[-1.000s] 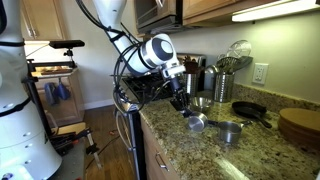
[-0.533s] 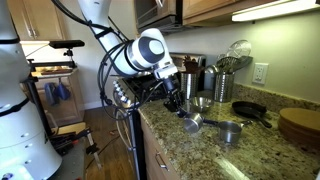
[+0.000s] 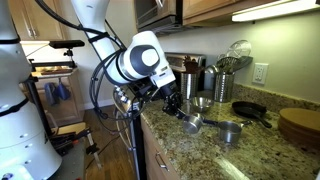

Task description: Seperate the silver pots.

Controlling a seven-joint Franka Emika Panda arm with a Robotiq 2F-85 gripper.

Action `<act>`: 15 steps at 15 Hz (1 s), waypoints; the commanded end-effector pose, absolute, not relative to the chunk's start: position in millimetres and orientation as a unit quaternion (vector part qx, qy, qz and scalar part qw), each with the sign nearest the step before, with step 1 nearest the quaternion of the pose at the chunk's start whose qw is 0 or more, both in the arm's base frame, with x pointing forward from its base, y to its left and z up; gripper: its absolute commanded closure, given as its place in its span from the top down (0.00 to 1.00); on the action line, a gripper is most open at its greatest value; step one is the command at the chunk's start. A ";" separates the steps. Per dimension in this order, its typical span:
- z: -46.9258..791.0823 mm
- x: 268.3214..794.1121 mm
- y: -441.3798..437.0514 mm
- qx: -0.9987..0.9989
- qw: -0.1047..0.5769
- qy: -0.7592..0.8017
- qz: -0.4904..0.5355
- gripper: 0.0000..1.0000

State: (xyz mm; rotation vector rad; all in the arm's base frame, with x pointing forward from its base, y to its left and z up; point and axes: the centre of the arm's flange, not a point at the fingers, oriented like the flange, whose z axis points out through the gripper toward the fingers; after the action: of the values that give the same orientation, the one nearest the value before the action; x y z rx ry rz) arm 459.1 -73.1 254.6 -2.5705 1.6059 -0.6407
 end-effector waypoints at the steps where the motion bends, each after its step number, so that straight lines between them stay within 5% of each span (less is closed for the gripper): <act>1: 249.3 440.0 -88.8 -0.821 0.076 0.513 -0.238 0.08; 15: 231.3 410.6 -118.5 -0.795 0.143 0.526 -0.268 0.08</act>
State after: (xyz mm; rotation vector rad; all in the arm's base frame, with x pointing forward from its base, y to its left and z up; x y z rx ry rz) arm 424.9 -118.7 243.2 -2.3261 1.5519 -0.7486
